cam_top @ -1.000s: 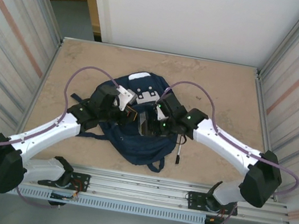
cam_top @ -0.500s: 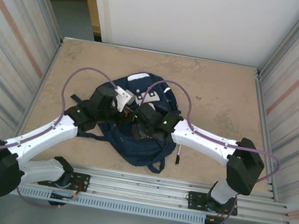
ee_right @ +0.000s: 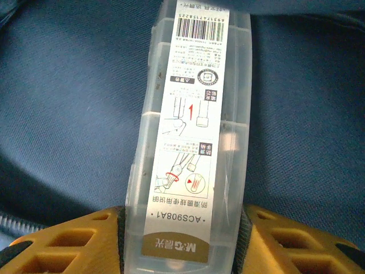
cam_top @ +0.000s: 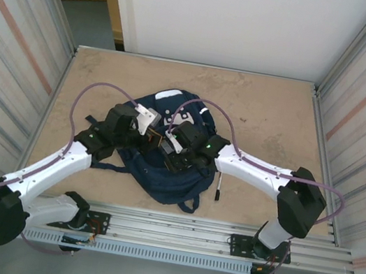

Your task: Pack the student bag

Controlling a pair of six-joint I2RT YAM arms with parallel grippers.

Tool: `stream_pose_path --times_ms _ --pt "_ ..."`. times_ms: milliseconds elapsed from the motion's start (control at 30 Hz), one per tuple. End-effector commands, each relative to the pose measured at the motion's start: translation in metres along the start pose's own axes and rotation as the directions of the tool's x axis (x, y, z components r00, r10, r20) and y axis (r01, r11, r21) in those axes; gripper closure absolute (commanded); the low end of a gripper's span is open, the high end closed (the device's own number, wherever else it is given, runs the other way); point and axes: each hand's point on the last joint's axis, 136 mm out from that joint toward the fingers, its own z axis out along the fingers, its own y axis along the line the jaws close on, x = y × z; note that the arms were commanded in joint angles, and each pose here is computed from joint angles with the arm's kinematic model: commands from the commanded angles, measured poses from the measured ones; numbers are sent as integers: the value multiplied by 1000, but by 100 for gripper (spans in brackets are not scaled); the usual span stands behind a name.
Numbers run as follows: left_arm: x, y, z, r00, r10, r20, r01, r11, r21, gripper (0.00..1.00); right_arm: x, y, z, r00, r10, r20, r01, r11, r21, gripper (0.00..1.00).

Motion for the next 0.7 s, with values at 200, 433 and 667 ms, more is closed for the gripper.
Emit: stream_pose_path --times_ms 200,433,667 --pt "-19 -14 -18 994 70 84 -77 994 80 100 -20 -31 -3 945 -325 28 317 935 157 37" --pt "-15 -17 -17 995 73 72 -80 992 101 100 -42 -87 -14 972 -226 60 176 876 449 36" --pt "-15 -17 -17 995 58 77 -66 992 106 100 -41 -106 -27 979 -1 205 -100 869 485 36"
